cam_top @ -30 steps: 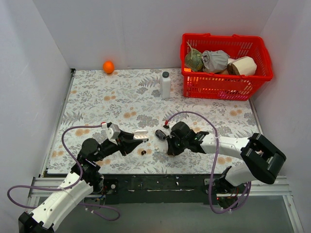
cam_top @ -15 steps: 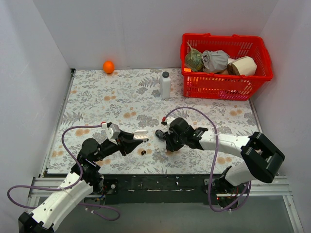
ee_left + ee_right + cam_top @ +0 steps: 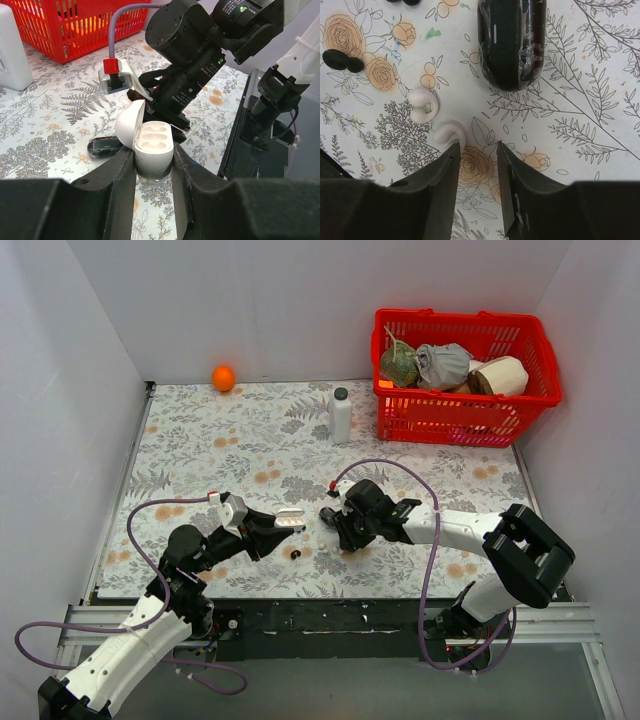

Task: Insert the wireless bluetooth earbuds into the charging case
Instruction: Pick up the earbud from the center of the board.

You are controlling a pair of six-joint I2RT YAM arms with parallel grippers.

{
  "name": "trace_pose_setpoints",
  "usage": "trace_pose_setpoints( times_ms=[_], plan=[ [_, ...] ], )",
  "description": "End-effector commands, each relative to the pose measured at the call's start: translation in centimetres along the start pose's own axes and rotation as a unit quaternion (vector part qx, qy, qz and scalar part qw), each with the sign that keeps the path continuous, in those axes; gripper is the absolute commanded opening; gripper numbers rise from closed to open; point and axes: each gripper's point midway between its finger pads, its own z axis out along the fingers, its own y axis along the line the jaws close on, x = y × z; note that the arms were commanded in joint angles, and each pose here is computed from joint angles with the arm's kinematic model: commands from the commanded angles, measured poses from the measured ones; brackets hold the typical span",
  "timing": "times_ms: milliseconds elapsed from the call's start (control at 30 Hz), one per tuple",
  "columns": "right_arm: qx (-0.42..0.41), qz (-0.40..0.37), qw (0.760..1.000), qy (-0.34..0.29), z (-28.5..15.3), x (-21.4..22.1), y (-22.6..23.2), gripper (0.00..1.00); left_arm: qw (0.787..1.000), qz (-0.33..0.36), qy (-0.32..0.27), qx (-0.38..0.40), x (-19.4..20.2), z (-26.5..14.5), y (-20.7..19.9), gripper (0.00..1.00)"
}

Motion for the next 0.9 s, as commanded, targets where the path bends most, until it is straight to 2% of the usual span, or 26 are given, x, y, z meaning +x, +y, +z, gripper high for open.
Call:
trace_pose_setpoints(
  times_ms=[0, 300, 667, 867],
  plan=[
    [-0.018, -0.005, 1.0, -0.012, 0.1, -1.0, 0.7, 0.44, 1.0, 0.013, -0.022, 0.007, -2.2, 0.2, -0.5, 0.0],
    [-0.034, -0.002, 0.999, -0.009, 0.3, -0.4, 1.4, 0.46, 1.0, 0.009, -0.021, 0.006, -2.2, 0.2, -0.5, 0.0],
    [-0.042, -0.004, 0.999, 0.004, 0.9, 0.5, 2.1, 0.42, 1.0, 0.009, -0.022, 0.008, -2.2, 0.2, -0.6, 0.0],
    [-0.041, -0.002, 0.999, 0.004, 1.0, 0.7, 2.1, 0.43, 1.0, 0.009, -0.023, 0.009, -2.3, 0.1, -0.7, 0.0]
  ],
)
